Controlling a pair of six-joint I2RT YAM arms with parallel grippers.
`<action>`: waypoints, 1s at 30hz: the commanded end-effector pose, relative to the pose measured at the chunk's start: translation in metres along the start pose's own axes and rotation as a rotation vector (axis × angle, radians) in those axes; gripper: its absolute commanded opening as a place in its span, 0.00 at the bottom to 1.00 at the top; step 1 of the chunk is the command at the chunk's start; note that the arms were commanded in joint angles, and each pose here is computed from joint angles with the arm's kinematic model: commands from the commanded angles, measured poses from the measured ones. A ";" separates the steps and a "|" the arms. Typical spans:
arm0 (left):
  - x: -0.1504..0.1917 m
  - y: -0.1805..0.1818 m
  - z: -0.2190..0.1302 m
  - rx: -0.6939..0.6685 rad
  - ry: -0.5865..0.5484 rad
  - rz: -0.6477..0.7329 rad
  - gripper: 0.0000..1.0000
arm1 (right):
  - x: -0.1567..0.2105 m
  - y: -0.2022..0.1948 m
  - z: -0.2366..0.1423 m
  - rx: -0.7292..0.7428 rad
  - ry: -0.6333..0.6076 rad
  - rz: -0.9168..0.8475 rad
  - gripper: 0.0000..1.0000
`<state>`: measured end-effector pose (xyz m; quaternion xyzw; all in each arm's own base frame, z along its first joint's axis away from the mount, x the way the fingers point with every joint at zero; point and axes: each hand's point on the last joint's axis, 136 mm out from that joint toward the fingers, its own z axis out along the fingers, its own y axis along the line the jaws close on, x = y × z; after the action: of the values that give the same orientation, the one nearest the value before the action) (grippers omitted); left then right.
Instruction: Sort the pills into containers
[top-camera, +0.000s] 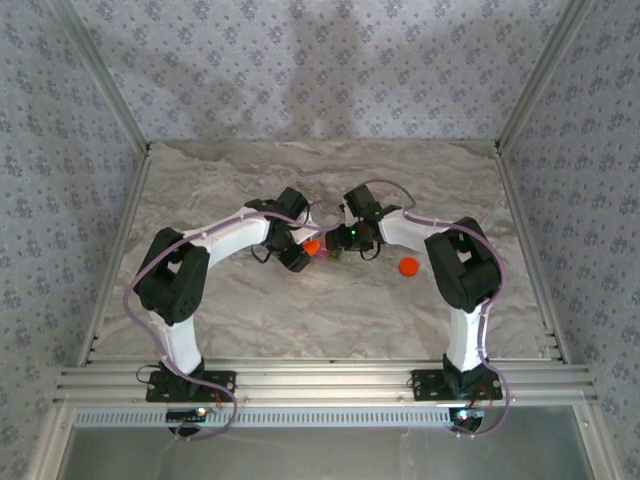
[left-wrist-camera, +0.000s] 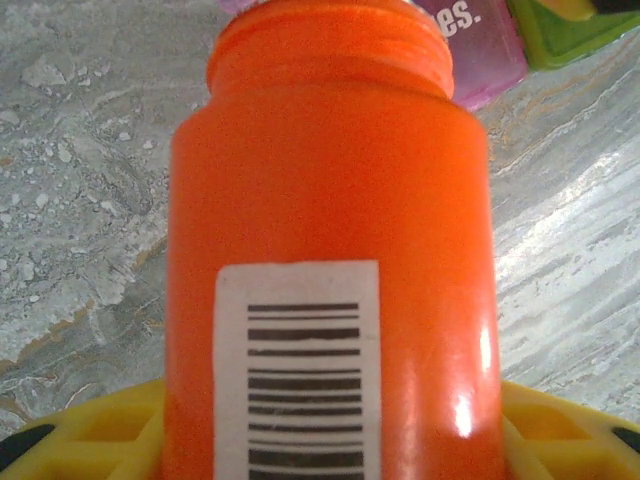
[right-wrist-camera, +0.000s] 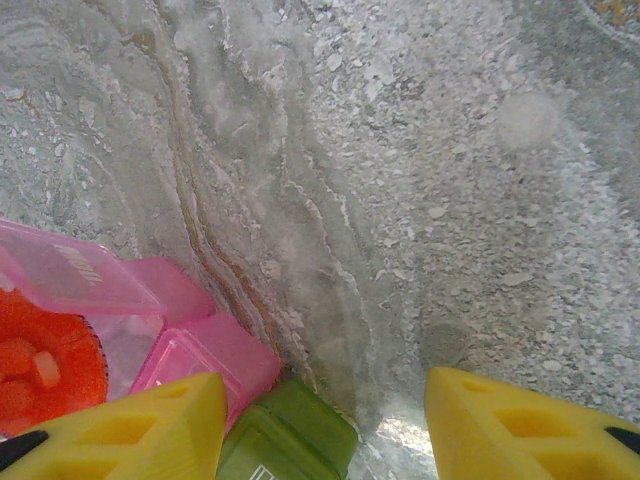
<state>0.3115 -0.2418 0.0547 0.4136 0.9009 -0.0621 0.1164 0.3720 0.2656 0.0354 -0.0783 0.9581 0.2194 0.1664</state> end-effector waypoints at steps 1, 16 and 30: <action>-0.001 0.000 -0.005 -0.013 0.028 0.035 0.00 | 0.016 -0.009 0.011 0.026 0.058 0.021 0.56; -0.003 0.005 -0.003 -0.050 0.072 0.073 0.00 | 0.018 -0.011 0.012 0.028 0.060 0.023 0.57; -0.006 0.007 -0.007 -0.062 0.083 0.097 0.00 | 0.018 -0.012 0.013 0.025 0.061 0.028 0.56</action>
<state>0.3204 -0.2382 0.0630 0.4409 0.8912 -0.0203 0.1045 0.3730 0.2676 0.0349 -0.0796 0.9568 0.2240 0.1676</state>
